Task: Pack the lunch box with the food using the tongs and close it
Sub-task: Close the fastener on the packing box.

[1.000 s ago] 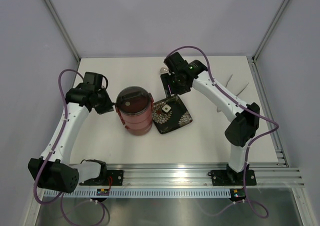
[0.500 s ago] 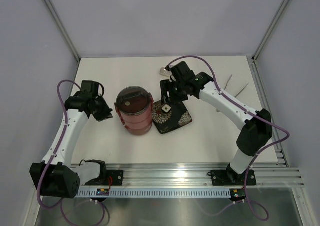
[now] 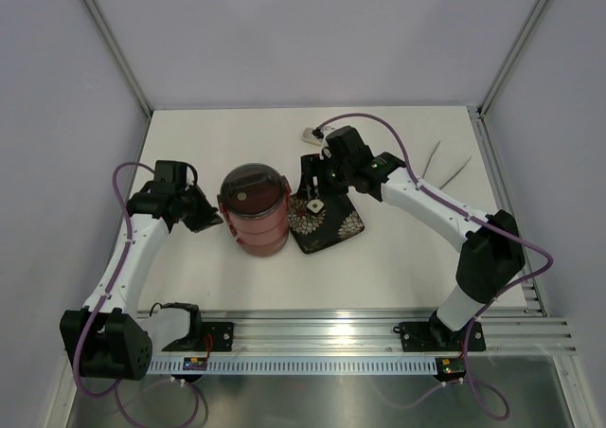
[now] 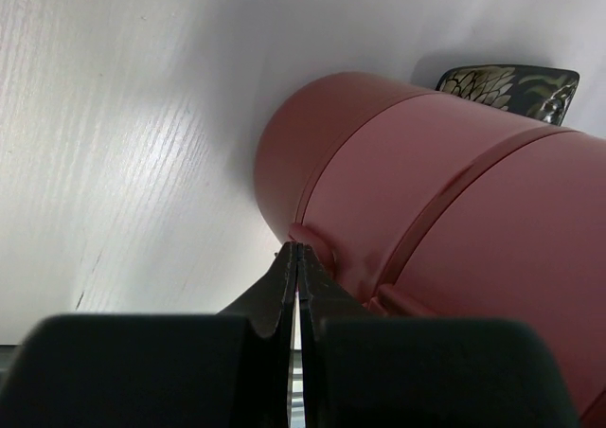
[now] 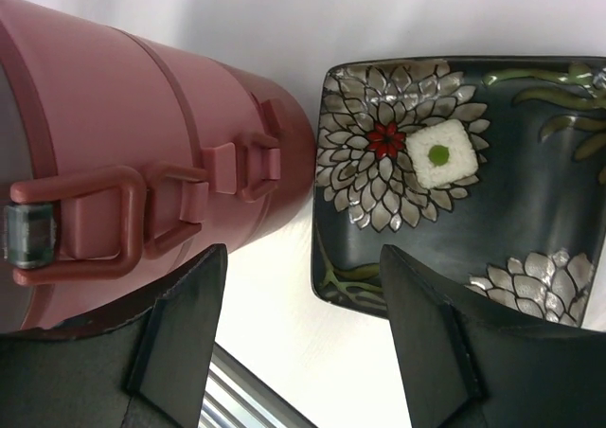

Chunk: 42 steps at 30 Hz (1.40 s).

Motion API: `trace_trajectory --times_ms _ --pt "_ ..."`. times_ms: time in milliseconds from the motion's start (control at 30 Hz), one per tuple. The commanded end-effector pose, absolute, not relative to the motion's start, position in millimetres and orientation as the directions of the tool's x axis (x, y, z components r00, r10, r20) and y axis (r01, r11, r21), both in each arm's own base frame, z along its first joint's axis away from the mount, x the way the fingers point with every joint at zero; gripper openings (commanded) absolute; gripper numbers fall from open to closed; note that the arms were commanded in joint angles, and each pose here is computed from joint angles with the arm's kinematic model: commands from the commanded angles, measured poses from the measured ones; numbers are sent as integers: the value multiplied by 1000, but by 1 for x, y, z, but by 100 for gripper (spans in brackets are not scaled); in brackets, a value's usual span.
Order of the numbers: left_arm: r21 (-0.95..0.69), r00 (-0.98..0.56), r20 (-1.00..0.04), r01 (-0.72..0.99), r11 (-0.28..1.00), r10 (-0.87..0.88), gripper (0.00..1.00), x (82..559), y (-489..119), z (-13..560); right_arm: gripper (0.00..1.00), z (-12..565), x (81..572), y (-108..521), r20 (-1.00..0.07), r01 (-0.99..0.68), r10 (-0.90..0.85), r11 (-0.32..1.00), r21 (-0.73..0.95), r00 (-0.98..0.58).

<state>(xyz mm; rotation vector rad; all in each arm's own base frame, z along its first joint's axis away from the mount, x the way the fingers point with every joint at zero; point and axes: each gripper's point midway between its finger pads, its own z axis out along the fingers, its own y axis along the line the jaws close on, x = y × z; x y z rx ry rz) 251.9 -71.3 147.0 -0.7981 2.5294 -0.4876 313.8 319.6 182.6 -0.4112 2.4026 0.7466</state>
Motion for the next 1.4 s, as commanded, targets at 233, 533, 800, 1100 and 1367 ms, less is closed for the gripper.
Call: trace_trajectory --times_ms 233,533,800,1100,1367 --pt "-504 -703 -345 -420 755 -622 0 276 -72 167 73 212 309 335 -684 -523 -80 710 472 -725" --pt "-544 -710 -353 -374 752 -609 0 303 -80 180 73 206 299 319 -705 -520 -69 727 449 -706" --pt "-502 -719 -368 -380 777 -590 0 312 -74 181 76 222 294 318 -784 -595 -48 681 427 -618" --pt "-475 -698 -383 -413 777 -605 0 311 -60 187 77 222 295 347 -803 -629 -42 646 432 -595" --pt "-453 -693 -388 -431 780 -608 0 304 -54 188 77 219 299 349 -803 -621 -37 656 430 -595"
